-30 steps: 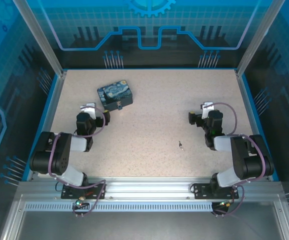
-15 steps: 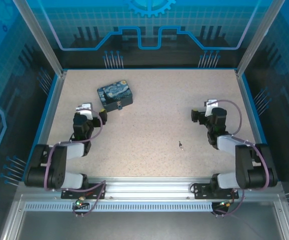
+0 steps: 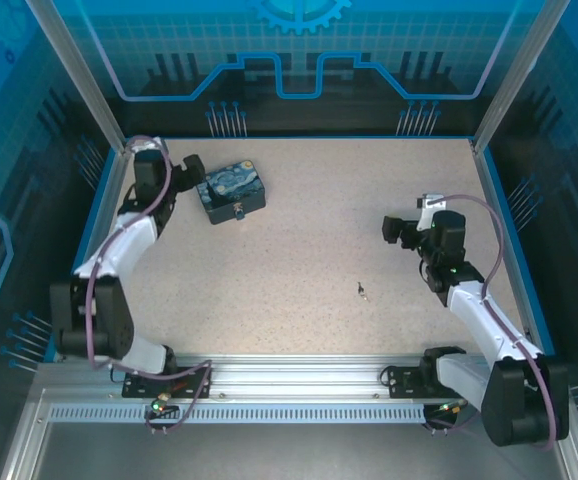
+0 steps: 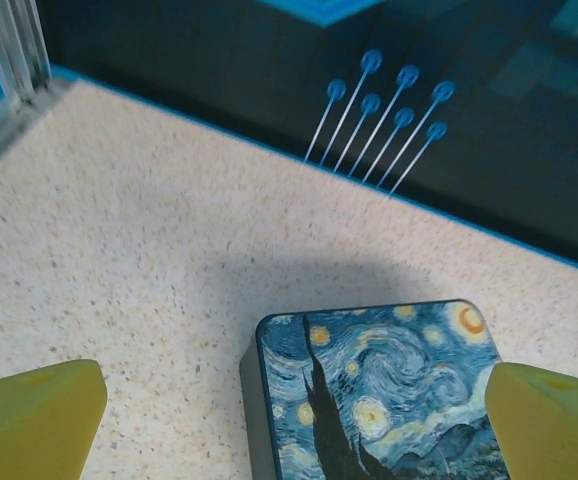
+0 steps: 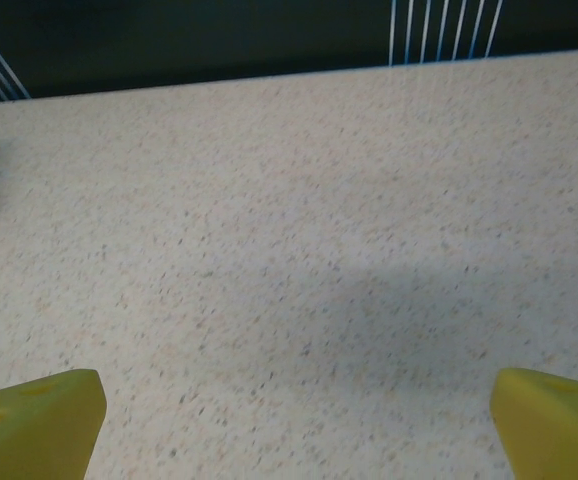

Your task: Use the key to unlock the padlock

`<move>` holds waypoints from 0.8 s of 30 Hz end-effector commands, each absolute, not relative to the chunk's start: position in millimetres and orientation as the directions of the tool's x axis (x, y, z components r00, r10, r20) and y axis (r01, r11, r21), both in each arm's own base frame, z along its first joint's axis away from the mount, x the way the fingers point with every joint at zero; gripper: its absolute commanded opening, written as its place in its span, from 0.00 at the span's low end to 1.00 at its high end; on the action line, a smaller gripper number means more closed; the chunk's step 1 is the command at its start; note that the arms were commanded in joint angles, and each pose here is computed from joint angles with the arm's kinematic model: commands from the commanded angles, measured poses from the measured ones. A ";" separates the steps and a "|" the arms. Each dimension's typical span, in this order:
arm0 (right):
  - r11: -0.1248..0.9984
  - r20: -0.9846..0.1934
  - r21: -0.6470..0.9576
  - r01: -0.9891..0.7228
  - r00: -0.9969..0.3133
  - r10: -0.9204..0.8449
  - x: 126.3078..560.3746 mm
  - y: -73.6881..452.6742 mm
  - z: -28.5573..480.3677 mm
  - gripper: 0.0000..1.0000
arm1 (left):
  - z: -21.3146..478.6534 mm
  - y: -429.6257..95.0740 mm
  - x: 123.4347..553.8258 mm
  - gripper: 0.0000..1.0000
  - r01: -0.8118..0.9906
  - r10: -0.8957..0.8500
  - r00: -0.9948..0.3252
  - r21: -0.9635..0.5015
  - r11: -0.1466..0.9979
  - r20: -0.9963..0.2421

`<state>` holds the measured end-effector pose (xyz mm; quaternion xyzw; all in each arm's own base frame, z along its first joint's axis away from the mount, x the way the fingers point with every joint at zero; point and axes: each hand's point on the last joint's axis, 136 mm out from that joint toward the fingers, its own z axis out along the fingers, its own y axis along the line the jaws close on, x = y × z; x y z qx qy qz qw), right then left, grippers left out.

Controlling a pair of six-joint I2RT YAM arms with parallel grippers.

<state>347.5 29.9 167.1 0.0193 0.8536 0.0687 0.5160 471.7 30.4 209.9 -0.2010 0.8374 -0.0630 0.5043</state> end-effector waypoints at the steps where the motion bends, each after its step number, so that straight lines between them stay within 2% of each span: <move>1: 0.982 -0.852 0.179 -0.064 -0.509 0.122 340.4 42.9 170.0 1.00 | 154.8 22.8 469.2 0.99 -0.339 -0.467 -0.593 -0.322 0.884 -0.656; 5: 0.984 -0.850 0.166 -0.069 -0.515 0.108 337.7 45.6 168.7 1.00 | 135.8 29.5 486.7 0.99 -0.399 -0.496 -0.609 -0.302 0.866 -0.618; 9: 0.982 -0.840 0.173 -0.076 -0.532 0.107 334.2 48.6 165.1 1.00 | 119.0 19.2 502.9 0.98 -0.377 -0.502 -0.654 -0.331 0.865 -0.565; 24: 0.983 -0.816 0.176 -0.055 -0.567 0.115 322.2 47.0 157.2 1.00 | 82.6 -21.1 519.3 0.75 -0.294 -0.426 -0.754 -0.324 0.899 -0.499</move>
